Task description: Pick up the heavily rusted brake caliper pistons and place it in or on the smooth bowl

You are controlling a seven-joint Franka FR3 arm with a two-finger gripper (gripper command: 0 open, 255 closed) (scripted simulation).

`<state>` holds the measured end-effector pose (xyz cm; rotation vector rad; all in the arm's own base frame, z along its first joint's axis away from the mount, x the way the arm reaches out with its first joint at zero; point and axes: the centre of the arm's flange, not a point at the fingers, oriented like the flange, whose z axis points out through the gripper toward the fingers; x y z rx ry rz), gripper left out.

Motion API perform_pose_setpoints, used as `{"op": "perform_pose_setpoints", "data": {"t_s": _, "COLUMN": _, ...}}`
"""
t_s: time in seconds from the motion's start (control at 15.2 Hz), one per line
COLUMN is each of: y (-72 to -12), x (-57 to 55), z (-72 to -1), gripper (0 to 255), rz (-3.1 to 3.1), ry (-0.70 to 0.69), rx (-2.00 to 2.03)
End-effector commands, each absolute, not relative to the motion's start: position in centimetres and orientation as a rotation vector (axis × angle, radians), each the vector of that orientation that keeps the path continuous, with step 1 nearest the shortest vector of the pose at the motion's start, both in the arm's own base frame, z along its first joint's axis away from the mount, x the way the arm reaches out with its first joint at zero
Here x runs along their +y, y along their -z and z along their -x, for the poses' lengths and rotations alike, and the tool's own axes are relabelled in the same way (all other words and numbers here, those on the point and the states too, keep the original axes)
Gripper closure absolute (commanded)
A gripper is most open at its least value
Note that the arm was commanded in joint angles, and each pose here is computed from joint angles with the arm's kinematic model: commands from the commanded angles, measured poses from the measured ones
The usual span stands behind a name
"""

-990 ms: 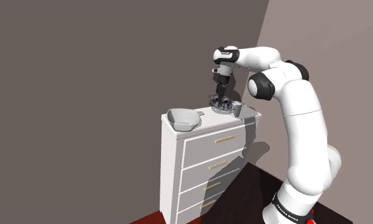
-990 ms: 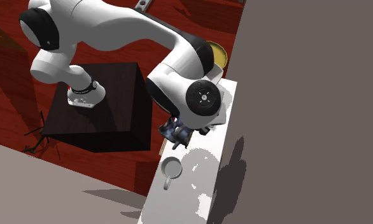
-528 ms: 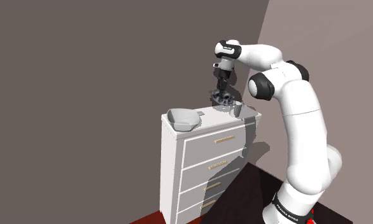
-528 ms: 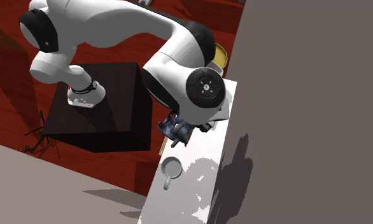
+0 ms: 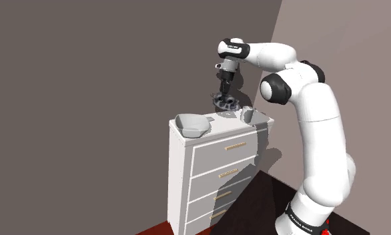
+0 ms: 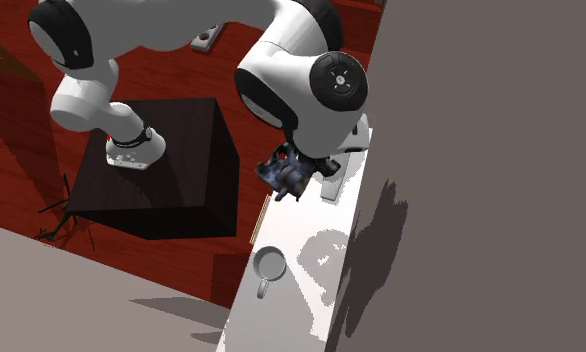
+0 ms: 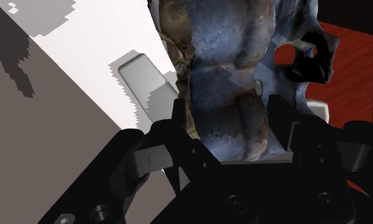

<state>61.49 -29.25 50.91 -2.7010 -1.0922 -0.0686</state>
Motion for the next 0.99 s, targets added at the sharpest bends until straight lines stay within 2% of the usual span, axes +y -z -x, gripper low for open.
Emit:
{"op": "perform_pose_setpoints", "data": {"t_s": 0.0, "y": -50.9, "x": -26.8, "z": -62.2, "gripper": 255, "rz": 2.702, "ry": 0.07, "rx": -1.091}}
{"op": "perform_pose_setpoints", "data": {"t_s": 0.92, "y": -51.1, "x": -9.2, "z": -67.9, "gripper": 255, "rz": 2.702, "ry": 0.07, "rx": -1.091}}
